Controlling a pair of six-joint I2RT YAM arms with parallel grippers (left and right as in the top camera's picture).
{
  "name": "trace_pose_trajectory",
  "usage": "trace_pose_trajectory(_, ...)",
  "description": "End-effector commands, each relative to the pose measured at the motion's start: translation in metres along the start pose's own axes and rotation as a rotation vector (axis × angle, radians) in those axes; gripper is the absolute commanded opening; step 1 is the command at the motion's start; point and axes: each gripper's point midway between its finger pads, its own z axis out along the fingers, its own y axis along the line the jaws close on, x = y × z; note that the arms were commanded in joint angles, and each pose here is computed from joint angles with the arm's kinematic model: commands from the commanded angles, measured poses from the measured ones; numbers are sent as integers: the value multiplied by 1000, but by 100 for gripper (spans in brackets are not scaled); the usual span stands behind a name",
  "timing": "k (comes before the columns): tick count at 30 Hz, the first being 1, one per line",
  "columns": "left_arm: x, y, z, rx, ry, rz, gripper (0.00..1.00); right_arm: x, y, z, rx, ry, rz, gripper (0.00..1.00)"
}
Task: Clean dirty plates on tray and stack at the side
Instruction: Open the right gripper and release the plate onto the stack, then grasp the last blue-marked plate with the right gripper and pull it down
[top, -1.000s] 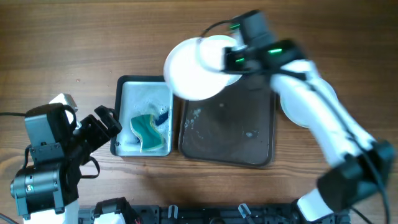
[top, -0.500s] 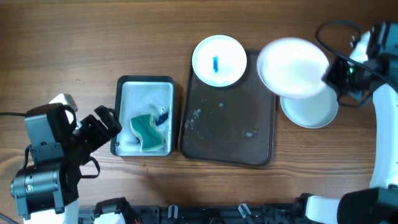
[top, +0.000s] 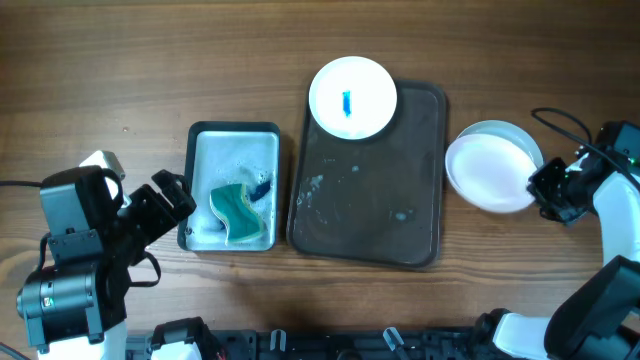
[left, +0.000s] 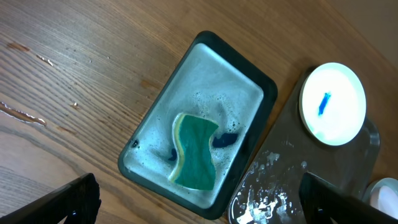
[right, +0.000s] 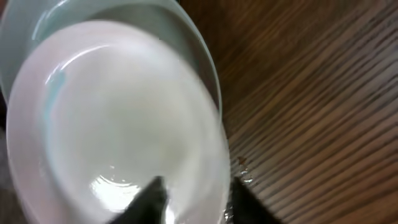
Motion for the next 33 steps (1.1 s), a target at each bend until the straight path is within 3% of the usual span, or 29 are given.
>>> trace_pose_trajectory(1, -6, 0, -5, -3, -27, 3, 100, -9, 38, -26, -144, -18, -131, 50)
trace_pose_trajectory(4, -6, 0, -5, -3, -27, 3, 100, -4, 66, -55, -203, -26, -238, 52)
trace_pose_trajectory(9, -6, 0, -5, -3, -27, 3, 100, 38, 140, -105, -330, -48, -559, 52)
trace_pose_trajectory(13, -6, 0, -5, -2, -27, 3, 100, 82, 200, -106, -380, -86, -827, 54)
trace_pose_trajectory(21, -6, 0, -5, -2, -27, 3, 100, 75, 272, -23, -220, -271, -968, 57)
trace_pose_trajectory(26, -6, 0, -5, -2, -28, 3, 100, 58, 296, 58, -239, -271, -936, 73)
trace_pose_trajectory(30, -6, 0, -5, -3, -27, 3, 100, 63, 300, 109, -281, -207, -866, 73)
trace_pose_trajectory(31, -6, 0, -5, -3, -27, 3, 100, 65, 298, 118, -277, -193, -846, 70)
trace_pose_trajectory(32, -6, 0, -5, -2, -27, 3, 100, 68, 296, 127, -279, -173, -840, 52)
trace_pose_trajectory(33, -6, 0, -5, -3, -27, 3, 100, 71, 295, 129, -284, -160, -840, 41)
